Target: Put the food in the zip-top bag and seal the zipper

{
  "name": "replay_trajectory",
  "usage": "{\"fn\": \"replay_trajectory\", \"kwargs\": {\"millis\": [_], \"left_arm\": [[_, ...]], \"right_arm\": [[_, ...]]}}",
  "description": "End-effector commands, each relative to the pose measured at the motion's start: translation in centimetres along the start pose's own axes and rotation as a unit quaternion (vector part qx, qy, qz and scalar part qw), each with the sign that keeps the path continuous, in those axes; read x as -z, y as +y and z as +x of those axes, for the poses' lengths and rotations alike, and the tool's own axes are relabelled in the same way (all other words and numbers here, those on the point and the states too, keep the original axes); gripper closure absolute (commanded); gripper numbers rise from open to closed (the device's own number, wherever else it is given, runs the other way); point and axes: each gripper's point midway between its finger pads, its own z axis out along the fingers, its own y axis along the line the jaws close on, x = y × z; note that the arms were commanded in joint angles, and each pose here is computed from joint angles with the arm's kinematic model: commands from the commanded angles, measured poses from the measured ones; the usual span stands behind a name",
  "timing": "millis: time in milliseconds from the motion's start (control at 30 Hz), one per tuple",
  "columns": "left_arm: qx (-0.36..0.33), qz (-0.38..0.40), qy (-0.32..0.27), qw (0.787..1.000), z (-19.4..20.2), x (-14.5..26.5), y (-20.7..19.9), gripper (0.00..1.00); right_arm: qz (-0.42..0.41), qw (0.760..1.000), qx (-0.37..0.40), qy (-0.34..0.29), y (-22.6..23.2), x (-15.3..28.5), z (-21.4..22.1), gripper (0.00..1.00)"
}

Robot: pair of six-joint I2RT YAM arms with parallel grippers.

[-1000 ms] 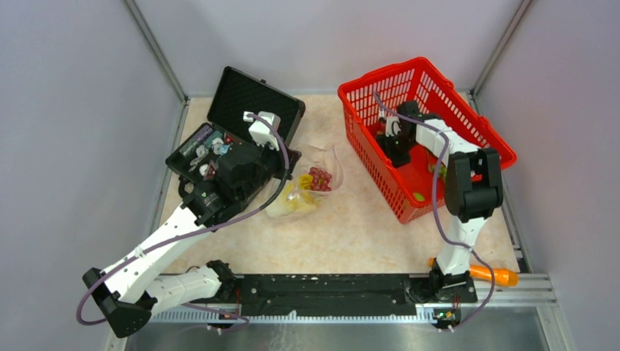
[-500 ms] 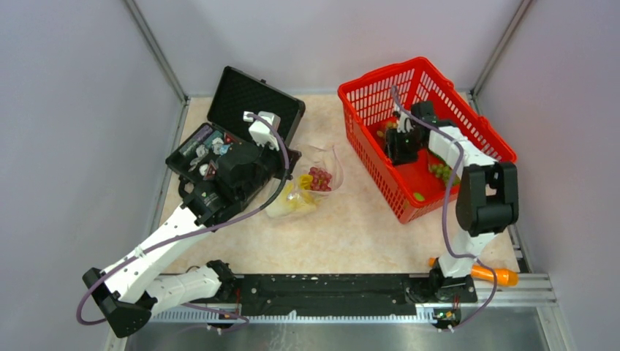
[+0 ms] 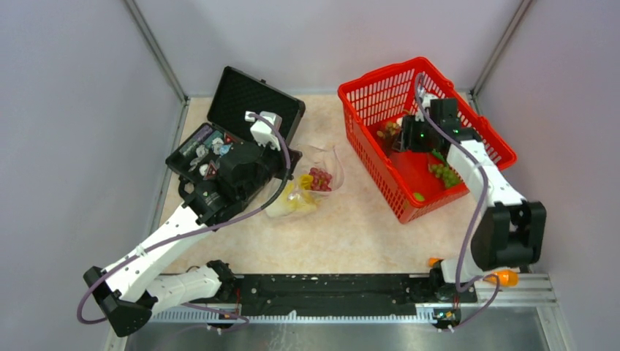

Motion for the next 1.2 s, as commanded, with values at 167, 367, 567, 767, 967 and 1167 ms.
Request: {"fn": "replay_trajectory", "kwargs": {"millis": [167,367,567,767,967,1167], "left_arm": [[-0.002,0.009,-0.041,0.999,-2.7,0.0,-0.7,1.00],[-0.002,0.014,-0.033,0.999,-2.3,-0.5,-0.9,1.00],[0.001,0.019,-0.032,0.999,-2.2,-0.6,-1.1,1.00],[0.003,0.023,-0.032,0.999,-2.2,-0.7,-1.3,1.00],[0.004,0.026,-0.026,0.999,-1.9,-1.0,-1.4,1.00],[0.003,0.028,-0.029,0.999,-2.2,-1.1,-1.6,1.00]], "right_arm": [[-0.053,0.968,0.023,-0.244,4.6,12.1,-8.7,0.80],[-0.208,0.928,0.050,-0.306,10.7,17.4,-8.4,0.80],[-0.378,0.866,0.161,-0.285,16.7,20.8,-4.4,0.81],[-0.415,0.849,0.238,-0.227,20.6,20.3,-1.3,0.81],[-0.431,0.846,0.273,-0.154,23.8,18.3,1.3,0.81],[-0.396,0.862,0.301,-0.101,25.3,14.7,2.5,0.81]]}}
